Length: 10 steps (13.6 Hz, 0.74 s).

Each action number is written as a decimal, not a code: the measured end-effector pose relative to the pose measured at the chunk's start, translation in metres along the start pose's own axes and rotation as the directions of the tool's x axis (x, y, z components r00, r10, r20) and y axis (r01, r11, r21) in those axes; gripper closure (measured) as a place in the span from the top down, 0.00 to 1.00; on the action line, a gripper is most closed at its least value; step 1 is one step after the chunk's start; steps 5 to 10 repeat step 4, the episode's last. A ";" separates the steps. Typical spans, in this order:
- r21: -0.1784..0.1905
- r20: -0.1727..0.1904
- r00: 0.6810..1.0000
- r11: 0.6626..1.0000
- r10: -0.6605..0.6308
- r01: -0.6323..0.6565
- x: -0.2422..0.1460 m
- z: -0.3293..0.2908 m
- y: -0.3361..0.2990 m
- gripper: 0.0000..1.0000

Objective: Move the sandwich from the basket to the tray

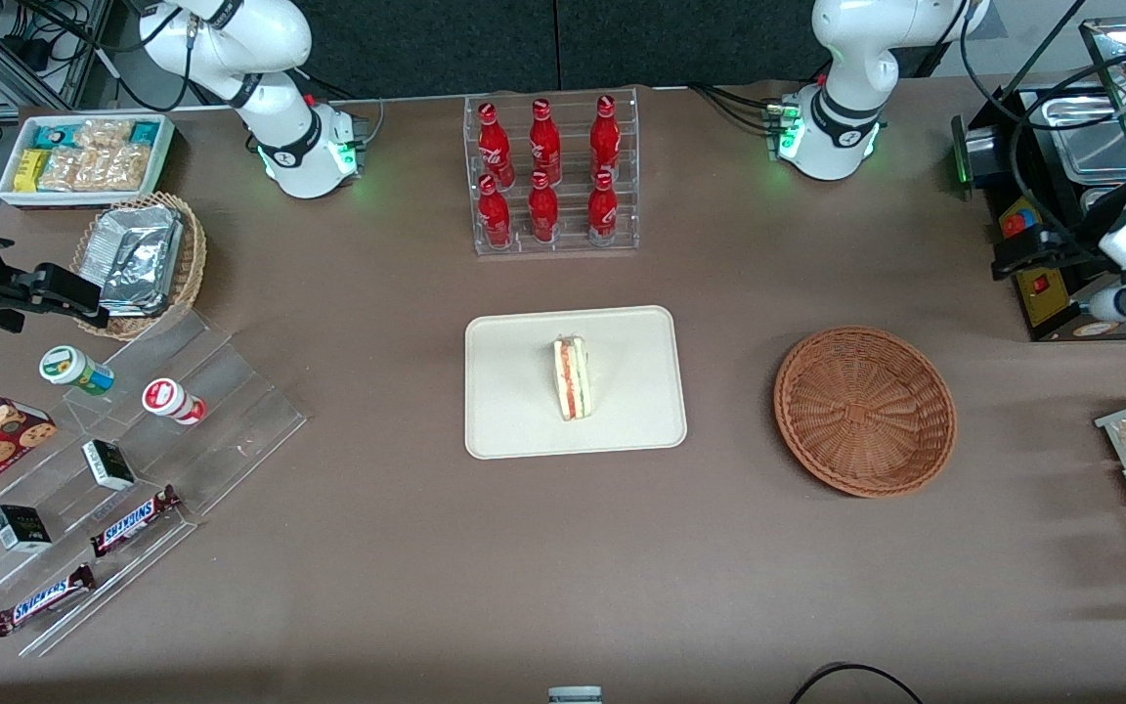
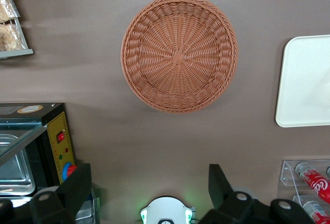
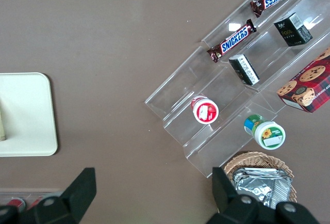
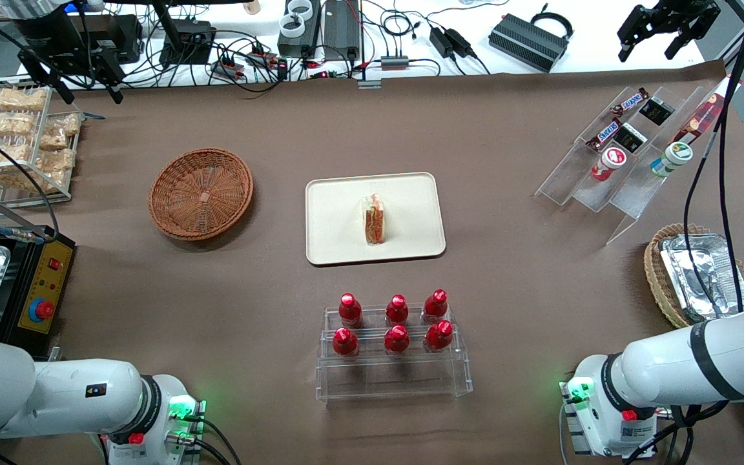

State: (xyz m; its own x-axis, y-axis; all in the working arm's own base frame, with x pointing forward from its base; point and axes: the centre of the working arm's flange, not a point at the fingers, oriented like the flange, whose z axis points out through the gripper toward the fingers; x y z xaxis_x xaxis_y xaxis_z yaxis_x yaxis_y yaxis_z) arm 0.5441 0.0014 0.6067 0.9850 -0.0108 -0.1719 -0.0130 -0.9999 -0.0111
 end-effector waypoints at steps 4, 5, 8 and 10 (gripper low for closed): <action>-0.001 0.006 1.000 1.000 0.003 -0.003 0.000 0.003 0.001 1.00; -0.001 0.006 1.000 1.000 0.003 -0.003 0.000 0.003 0.001 1.00; -0.001 0.006 1.000 1.000 0.003 -0.003 0.000 0.003 0.001 1.00; -0.001 0.006 1.000 1.000 0.003 -0.003 0.000 0.003 0.001 1.00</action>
